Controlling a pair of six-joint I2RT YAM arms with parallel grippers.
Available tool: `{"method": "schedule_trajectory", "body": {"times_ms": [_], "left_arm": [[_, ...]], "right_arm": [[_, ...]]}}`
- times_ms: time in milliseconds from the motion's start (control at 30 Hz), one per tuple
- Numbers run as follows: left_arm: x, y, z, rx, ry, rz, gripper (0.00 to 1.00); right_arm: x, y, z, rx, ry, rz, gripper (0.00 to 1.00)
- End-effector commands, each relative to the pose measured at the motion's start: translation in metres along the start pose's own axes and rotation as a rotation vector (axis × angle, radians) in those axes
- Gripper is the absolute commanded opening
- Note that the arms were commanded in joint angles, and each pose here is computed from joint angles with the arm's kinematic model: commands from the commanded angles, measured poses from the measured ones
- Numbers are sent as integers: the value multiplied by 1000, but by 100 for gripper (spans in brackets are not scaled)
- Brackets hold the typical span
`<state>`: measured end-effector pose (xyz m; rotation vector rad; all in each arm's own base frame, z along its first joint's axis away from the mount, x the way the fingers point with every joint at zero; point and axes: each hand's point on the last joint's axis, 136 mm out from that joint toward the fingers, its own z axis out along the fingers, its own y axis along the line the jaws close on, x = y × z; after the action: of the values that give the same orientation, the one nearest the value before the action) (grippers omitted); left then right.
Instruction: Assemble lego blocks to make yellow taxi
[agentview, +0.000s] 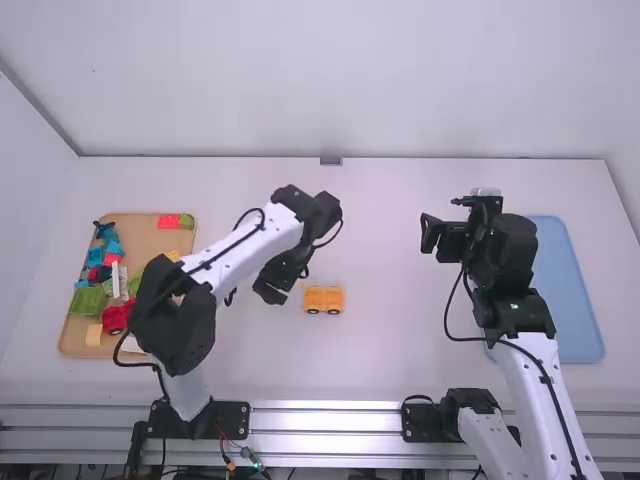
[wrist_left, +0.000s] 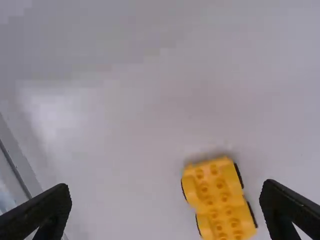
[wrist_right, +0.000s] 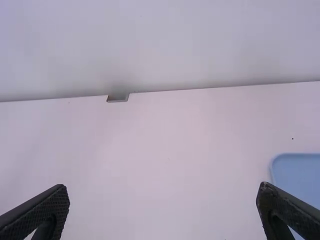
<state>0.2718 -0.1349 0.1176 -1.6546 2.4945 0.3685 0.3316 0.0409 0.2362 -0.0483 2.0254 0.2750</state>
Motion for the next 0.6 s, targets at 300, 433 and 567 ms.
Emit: {"method": "schedule_trajectory", "body": {"times_ms": [300,433,567], "left_arm": [[-107,-20,-86,-5,-483,820,99],[-121,-35,-95,-20,-586,927,99],[-149,-15,-92,-96,-595,799,99]], "right_arm": [[-12,4,-2,-13,-26,-12,99],[-13,4,-2,-13,-33,-13,99],[-13,5,-2,-13,-32,-13,99]]}}
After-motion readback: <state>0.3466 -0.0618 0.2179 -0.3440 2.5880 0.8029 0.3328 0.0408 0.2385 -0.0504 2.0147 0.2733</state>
